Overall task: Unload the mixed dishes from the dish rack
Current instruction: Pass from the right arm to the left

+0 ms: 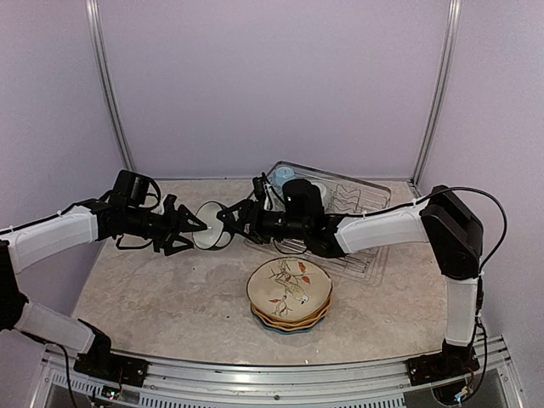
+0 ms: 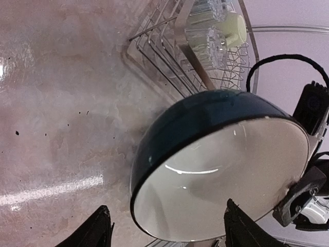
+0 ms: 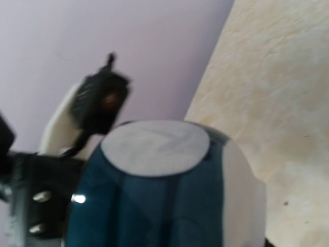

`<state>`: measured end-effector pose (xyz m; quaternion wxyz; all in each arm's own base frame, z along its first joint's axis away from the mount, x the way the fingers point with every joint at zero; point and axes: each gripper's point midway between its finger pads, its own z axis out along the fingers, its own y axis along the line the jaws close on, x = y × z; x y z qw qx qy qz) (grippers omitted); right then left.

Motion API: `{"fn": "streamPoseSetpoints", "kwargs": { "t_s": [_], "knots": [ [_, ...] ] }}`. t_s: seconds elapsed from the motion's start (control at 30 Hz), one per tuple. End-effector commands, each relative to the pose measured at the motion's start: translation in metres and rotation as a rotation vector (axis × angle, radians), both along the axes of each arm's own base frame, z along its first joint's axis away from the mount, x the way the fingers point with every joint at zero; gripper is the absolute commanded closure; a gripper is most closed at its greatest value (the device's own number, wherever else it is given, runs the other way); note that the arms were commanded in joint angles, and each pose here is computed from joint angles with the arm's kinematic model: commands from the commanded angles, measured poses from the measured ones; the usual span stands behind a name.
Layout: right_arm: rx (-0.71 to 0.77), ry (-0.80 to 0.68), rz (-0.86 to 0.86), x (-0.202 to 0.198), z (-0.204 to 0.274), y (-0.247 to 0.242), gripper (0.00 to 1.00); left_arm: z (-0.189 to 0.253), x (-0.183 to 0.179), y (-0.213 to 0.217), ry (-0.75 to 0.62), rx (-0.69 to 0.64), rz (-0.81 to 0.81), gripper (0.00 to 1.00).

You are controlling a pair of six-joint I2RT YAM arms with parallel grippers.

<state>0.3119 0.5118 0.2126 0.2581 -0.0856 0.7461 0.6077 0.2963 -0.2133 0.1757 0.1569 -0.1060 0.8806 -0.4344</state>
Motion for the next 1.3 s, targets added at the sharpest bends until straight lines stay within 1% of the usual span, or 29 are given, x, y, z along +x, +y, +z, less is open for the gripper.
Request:
{"fn": "streamPoseSetpoints", "kwargs": {
  "t_s": [0.0, 0.07, 0.23, 0.37, 0.47, 0.5, 0.7, 0.77, 0.83, 0.93, 1.03, 1.07, 1.17, 1.27],
  "knots": [
    [0.119, -0.065, 0.033, -0.011, 0.037, 0.018, 0.66, -0.015, 0.007, -0.002, 0.006, 0.007, 0.013, 0.36],
    [0.121, -0.063, 0.044, -0.014, 0.036, 0.022, 0.66, -0.016, 0.010, -0.004, 0.003, 0.001, 0.018, 0.41],
    [0.116, -0.049, 0.053, -0.017, 0.027, 0.027, 0.66, -0.026, 0.010, -0.004, 0.014, 0.008, 0.022, 0.65],
    [0.114, -0.031, 0.064, -0.022, 0.014, 0.031, 0.65, -0.039, 0.007, 0.000, 0.028, 0.030, 0.040, 0.78],
    [0.109, -0.020, 0.068, -0.025, 0.002, 0.036, 0.64, -0.048, 0.006, 0.003, 0.047, 0.050, 0.054, 0.98],
    [0.106, -0.017, 0.070, -0.025, -0.003, 0.037, 0.63, -0.051, 0.005, 0.005, 0.052, 0.061, 0.063, 1.00],
    [0.064, -0.003, 0.071, -0.025, -0.035, 0.045, 0.56, -0.074, -0.003, 0.025, 0.105, 0.164, 0.131, 1.00],
    [0.037, -0.008, 0.071, -0.026, -0.049, 0.047, 0.51, -0.084, -0.010, 0.034, 0.136, 0.209, 0.158, 1.00],
    [0.012, -0.004, 0.071, -0.025, -0.064, 0.047, 0.43, -0.092, -0.018, 0.044, 0.164, 0.256, 0.191, 1.00],
    [-0.029, -0.004, 0.083, -0.027, -0.083, 0.048, 0.36, -0.101, -0.029, 0.058, 0.188, 0.305, 0.242, 1.00],
    [-0.064, -0.008, 0.090, -0.030, -0.098, 0.048, 0.30, -0.101, -0.037, 0.067, 0.180, 0.340, 0.279, 1.00],
    [-0.080, -0.013, 0.090, -0.031, -0.102, 0.049, 0.26, -0.100, -0.039, 0.070, 0.177, 0.349, 0.295, 1.00],
    [-0.132, -0.024, 0.081, -0.032, -0.113, 0.049, 0.19, -0.100, -0.043, 0.071, 0.169, 0.364, 0.302, 1.00],
    [-0.155, -0.017, 0.073, -0.032, -0.122, 0.047, 0.15, -0.105, -0.048, 0.074, 0.188, 0.386, 0.308, 1.00]
  ]
}}
